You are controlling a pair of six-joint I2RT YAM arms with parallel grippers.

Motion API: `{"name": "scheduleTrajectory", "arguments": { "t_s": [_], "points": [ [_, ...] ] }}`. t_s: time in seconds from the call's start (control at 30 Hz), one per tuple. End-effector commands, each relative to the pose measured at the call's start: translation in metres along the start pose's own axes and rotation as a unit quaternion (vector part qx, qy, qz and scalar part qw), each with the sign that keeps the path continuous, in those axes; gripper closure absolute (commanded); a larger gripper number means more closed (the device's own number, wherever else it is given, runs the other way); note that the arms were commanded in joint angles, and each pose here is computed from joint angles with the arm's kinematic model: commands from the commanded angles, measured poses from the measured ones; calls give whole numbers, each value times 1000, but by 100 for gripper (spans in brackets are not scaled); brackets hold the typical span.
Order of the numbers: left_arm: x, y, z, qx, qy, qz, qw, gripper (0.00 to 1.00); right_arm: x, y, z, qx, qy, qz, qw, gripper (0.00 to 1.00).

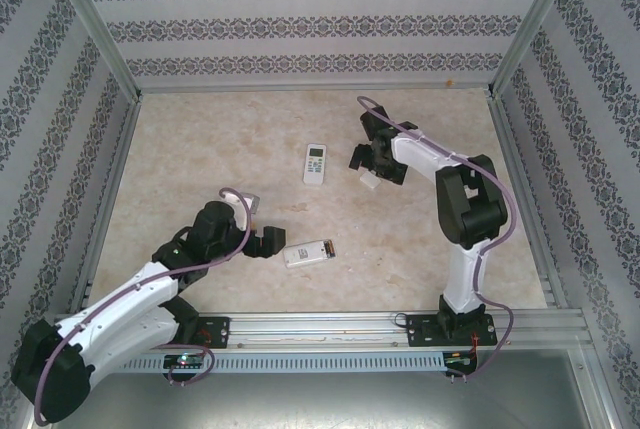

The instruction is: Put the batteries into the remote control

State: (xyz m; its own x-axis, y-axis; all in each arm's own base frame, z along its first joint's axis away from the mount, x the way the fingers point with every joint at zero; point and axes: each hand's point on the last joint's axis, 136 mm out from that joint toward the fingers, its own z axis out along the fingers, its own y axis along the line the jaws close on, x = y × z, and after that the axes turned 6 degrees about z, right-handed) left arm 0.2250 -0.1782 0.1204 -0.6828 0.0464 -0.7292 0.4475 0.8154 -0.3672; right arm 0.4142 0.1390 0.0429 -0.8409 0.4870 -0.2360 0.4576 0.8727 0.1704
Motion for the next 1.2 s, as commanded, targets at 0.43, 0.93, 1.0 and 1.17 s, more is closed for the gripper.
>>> {"name": "scheduleTrajectory", "arguments": {
  "t_s": [0.43, 0.93, 1.0, 1.17],
  "points": [
    [-2, 7, 1, -12, -32, 18, 999, 0, 22, 3, 35, 42, 32, 5, 999, 31],
    [-9, 10, -1, -21, -49, -1, 999, 0, 11, 61, -75, -108, -148, -278, 943, 46],
    [-13, 9, 0, -21, -55, -4, 998, 0, 23, 71, -98, -135, -190, -367, 900, 49],
    [-20, 8, -5, -20, -72, -5, 997, 0, 70, 79, -132, -218, -186, -536, 794, 54]
  ]
}}
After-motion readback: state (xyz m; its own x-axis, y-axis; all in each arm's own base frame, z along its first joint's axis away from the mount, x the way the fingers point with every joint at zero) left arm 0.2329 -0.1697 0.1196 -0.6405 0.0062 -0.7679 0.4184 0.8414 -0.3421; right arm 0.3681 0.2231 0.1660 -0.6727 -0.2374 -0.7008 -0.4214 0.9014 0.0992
